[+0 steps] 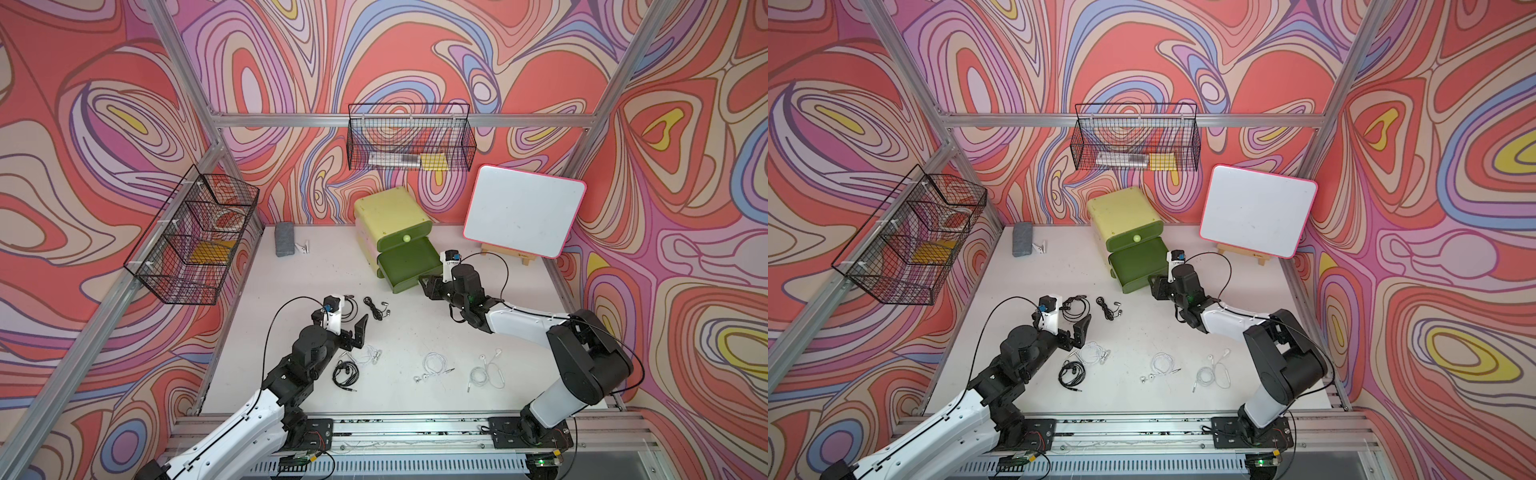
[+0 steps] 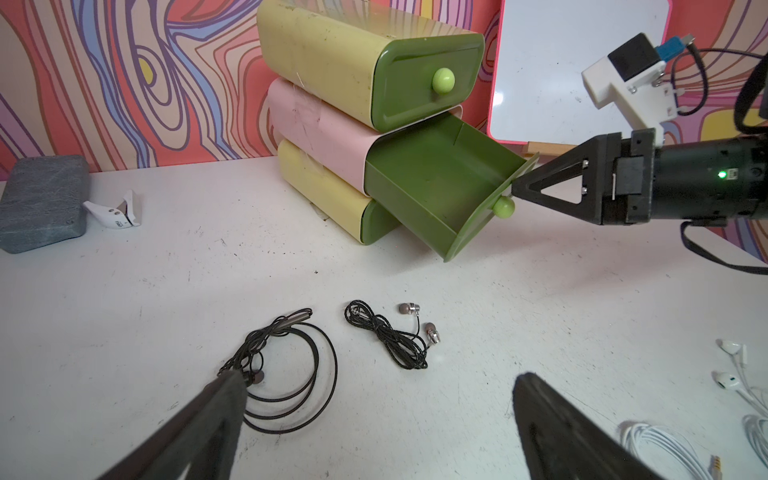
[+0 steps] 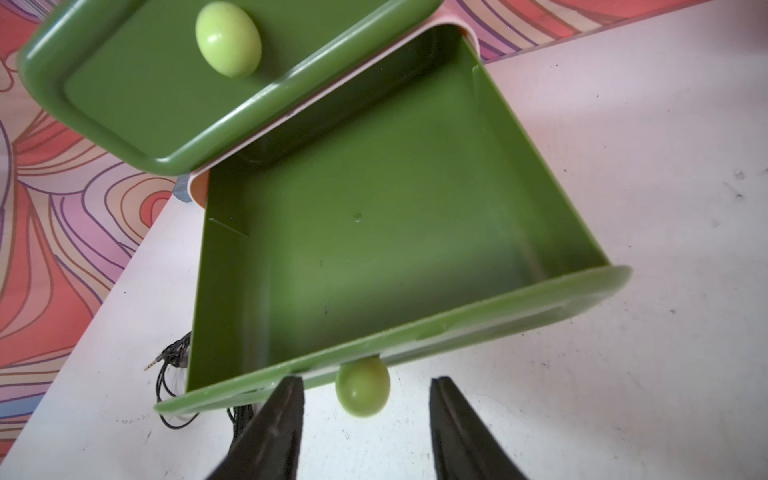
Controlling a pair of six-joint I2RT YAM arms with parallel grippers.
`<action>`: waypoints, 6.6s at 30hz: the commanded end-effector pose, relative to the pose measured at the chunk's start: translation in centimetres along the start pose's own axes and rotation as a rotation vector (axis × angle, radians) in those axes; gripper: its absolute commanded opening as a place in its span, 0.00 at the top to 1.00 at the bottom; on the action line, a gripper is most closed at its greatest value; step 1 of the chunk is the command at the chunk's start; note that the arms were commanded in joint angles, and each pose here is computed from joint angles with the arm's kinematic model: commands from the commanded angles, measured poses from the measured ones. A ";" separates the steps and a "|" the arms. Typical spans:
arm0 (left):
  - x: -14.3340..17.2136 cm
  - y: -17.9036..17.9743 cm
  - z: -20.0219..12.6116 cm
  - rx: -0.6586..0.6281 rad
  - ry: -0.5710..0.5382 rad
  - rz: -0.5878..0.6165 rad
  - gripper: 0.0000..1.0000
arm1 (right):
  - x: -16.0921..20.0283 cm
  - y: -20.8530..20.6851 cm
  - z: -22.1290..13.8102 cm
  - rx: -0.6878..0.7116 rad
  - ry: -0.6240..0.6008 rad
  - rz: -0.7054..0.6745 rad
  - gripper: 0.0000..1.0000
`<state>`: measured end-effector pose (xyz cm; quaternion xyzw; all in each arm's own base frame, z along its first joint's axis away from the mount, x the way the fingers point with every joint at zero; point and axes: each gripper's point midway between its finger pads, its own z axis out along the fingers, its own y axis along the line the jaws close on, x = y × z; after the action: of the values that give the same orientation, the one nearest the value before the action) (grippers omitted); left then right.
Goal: Place the wired earphones into the drawer by color
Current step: Open the drawer in the storage box, then pick up the wired earphones from the center of the board, then place the wired earphones in the drawer.
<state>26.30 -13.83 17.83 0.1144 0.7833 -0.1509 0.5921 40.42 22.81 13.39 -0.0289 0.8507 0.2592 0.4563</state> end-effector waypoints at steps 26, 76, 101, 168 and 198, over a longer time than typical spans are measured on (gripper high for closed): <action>5.5 -1.3 8.0 -0.172 0.484 -0.405 0.06 | -1.5 -3.8 -13.2 0.213 -0.210 -0.177 0.02; 11.6 -0.1 15.8 -0.302 0.545 -0.361 0.81 | -1.6 -4.0 -14.7 0.204 -0.275 -0.144 0.02; 2.8 -1.1 11.2 -0.189 0.422 -0.304 1.00 | -1.7 -4.2 -15.0 0.210 -0.290 -0.145 0.02; -5.1 -9.8 24.7 0.311 0.350 0.686 0.83 | -2.5 -4.6 -17.2 0.226 -0.402 -0.177 0.02; -5.2 1.0 7.6 -0.219 0.346 0.147 0.01 | -1.2 -3.6 -14.7 0.185 -0.238 -0.171 0.02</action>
<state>35.87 -18.60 21.70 0.1848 0.8514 -0.0280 0.4900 30.83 11.88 19.50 -0.0109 0.7965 0.1346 0.5893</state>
